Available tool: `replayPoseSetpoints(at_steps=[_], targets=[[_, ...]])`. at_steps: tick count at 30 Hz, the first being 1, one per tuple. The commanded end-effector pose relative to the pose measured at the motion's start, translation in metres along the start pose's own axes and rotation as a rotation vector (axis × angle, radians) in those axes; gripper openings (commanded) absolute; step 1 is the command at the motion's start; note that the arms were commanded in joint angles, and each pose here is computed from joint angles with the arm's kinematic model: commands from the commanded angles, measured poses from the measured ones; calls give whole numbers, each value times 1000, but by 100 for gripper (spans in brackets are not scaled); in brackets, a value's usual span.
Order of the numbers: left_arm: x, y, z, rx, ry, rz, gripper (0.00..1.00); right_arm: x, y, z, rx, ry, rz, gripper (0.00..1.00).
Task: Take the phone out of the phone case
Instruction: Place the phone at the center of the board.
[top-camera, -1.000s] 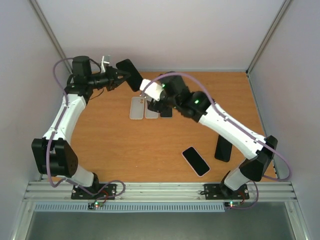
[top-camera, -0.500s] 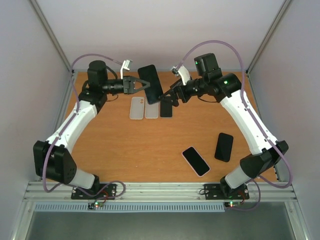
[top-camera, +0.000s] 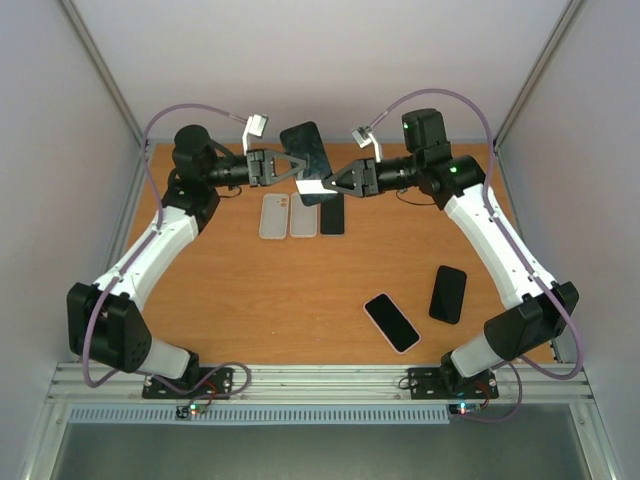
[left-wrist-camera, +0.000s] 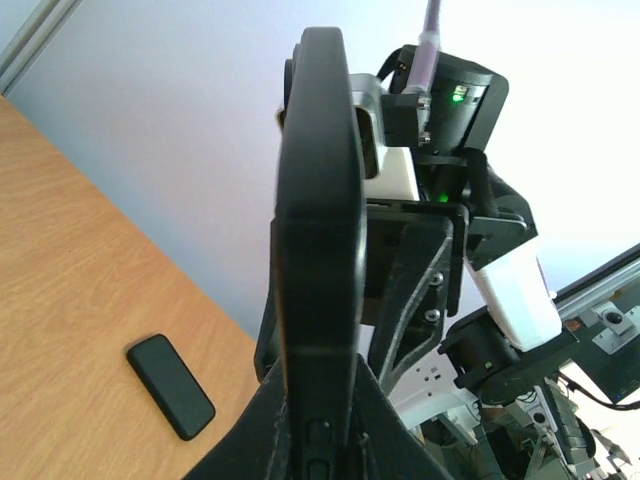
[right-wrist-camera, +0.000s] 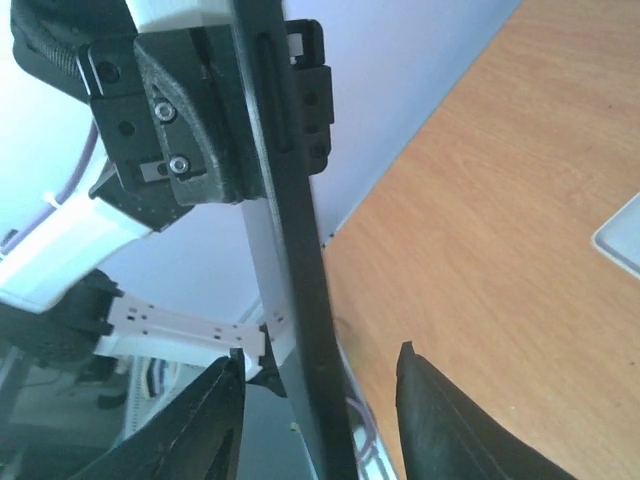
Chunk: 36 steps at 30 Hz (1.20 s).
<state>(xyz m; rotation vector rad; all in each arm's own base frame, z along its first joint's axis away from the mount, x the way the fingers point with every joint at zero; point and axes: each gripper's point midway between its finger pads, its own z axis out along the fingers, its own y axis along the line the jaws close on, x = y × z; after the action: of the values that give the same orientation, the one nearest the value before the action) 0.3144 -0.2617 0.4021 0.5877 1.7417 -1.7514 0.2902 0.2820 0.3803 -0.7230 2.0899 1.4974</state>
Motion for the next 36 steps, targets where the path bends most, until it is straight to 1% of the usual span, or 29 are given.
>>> replayPoseSetpoints(at_steps=[1,8,11,14,15,16,17,18,19,21,22,23,25,26,31,36], targets=[[-11,-23,0,49,-31,111,0,-5,17,-2,-121,-8,63,41],[-8,-20,4,52,-22,94,0,-9,18,0,-135,-12,66,38],[-9,-19,5,53,-23,92,0,-11,18,0,-139,-13,60,29],[-9,-17,6,51,-24,79,1,-13,20,0,-147,-13,54,16],[-9,-15,7,47,-24,73,3,-13,20,0,-146,-14,53,11],[-9,-13,7,43,-23,63,6,-14,20,-1,-145,-15,54,5],[-8,-11,7,38,-22,53,10,-14,19,-2,-145,-17,53,2],[-8,-8,7,31,-22,44,13,-15,18,-3,-144,-20,54,1],[-8,-6,7,25,-21,42,21,-16,17,-4,-142,-23,56,1],[-8,-3,7,12,-23,38,38,-17,13,-9,-135,-34,61,1],[-8,-2,7,6,-22,34,49,-18,10,-12,-128,-41,65,1],[-9,0,5,-7,-24,30,61,-19,7,-16,-118,-52,69,1],[-11,7,2,-50,-32,17,83,-19,-6,-24,-93,-70,90,1],[-13,13,-1,-82,-41,26,98,-19,-16,-30,-77,-80,102,1],[-16,42,-17,-252,-52,12,99,-7,-79,-45,62,-86,170,1],[-17,58,-33,-342,-61,16,99,8,-136,-54,166,-76,227,1]])
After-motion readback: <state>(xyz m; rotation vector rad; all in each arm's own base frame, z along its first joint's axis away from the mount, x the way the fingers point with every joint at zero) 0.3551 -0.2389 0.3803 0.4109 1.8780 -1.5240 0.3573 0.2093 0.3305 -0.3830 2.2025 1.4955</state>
